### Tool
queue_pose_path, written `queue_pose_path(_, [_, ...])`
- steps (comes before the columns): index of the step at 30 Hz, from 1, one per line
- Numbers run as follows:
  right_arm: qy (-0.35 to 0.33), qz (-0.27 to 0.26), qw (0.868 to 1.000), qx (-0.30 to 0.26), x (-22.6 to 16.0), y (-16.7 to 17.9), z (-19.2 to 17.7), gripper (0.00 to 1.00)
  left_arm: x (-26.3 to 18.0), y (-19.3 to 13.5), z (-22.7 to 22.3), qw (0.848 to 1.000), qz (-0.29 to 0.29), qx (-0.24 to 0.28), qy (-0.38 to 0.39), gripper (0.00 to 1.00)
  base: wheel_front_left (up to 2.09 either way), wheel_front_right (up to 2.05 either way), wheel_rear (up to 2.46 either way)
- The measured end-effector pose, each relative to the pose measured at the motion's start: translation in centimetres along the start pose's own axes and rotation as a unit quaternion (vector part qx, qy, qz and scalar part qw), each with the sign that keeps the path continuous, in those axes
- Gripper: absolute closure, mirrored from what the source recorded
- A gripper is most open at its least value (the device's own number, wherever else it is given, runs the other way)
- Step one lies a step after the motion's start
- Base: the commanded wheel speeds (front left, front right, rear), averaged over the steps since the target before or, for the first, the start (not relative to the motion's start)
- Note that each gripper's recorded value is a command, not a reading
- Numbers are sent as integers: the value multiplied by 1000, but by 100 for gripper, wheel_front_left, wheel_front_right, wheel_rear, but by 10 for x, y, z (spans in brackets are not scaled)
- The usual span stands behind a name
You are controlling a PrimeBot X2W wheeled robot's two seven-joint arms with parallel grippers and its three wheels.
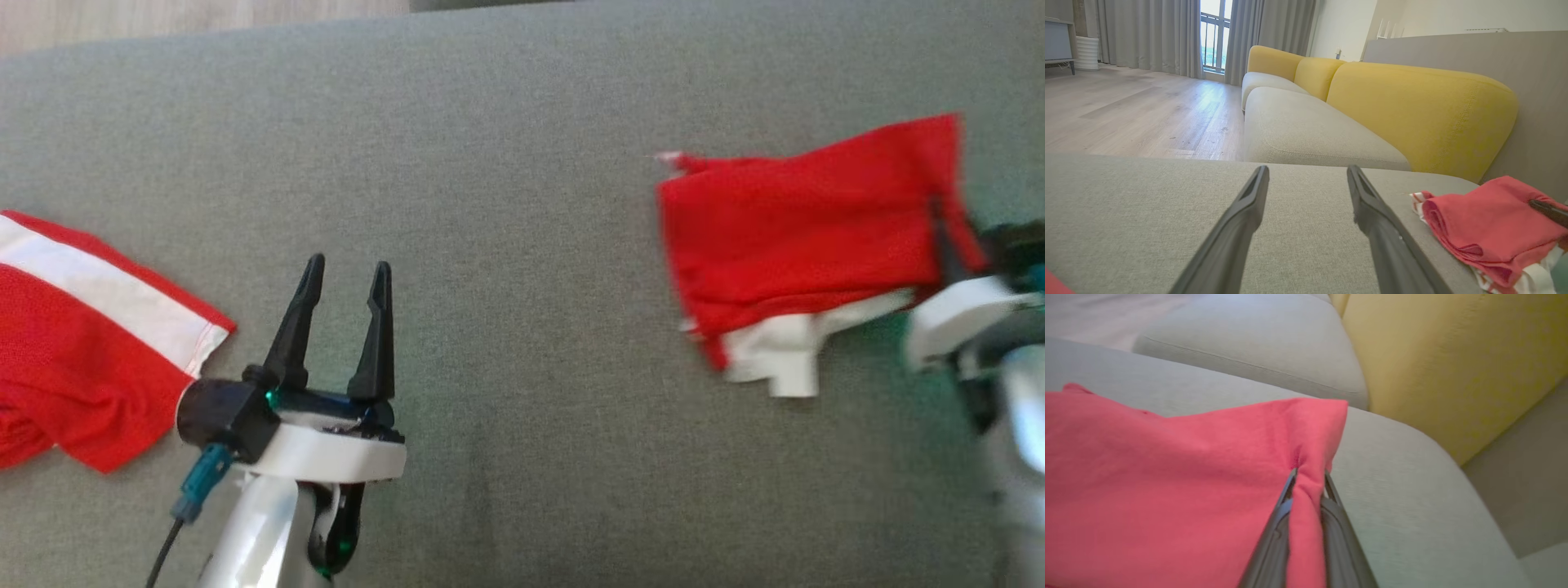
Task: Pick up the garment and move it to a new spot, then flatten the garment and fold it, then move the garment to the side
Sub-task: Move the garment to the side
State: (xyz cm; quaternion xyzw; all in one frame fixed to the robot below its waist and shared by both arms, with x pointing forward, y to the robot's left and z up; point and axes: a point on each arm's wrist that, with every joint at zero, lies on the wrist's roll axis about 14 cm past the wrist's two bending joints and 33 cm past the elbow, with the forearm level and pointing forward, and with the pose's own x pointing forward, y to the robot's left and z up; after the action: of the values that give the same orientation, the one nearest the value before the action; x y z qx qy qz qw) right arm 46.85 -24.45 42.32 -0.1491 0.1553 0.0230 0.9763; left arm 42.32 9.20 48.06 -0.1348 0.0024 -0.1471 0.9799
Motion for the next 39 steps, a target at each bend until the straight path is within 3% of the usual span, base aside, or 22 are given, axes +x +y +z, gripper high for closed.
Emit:
queue_pose_path(11, [58, -93, 992, -67, 6, -118, -20, 100, 12, 8, -11, 1000, 2, 2, 11, 0, 0, 0, 0])
queue_pose_path(23, [51, -115, 991, -53, 13, -131, -18, 100, 12, 13, -10, 1000, 7, 5, 10, 0, 0, 0, 0])
queue_pose_path(24, [50, -117, 991, -51, 12, -133, -17, 64, 12, 12, -9, 1000, 7, 5, 9, 0, 0, 0, 0])
queue_pose_path(25, [49, -120, 990, -52, 10, -135, -16, 6, 13, 12, -9, 1000, 5, 5, 8, 0, 0, 0, 0])
queue_pose_path(26, [45, -124, 990, -51, 9, -137, -14, 0, 13, 11, -8, 1000, 4, 5, 7, 0, 0, 0, 0])
queue_pose_path(32, [16, -132, 990, -40, 6, -139, 4, 0, 13, 6, -3, 1000, -1, 6, 2, 0, 0, 0, 0])
queue_pose_path(39, [-67, -119, 991, -8, 2, -112, 51, 0, 10, -1, 15, 1000, -7, 9, -21, 0, 0, 0, 0])
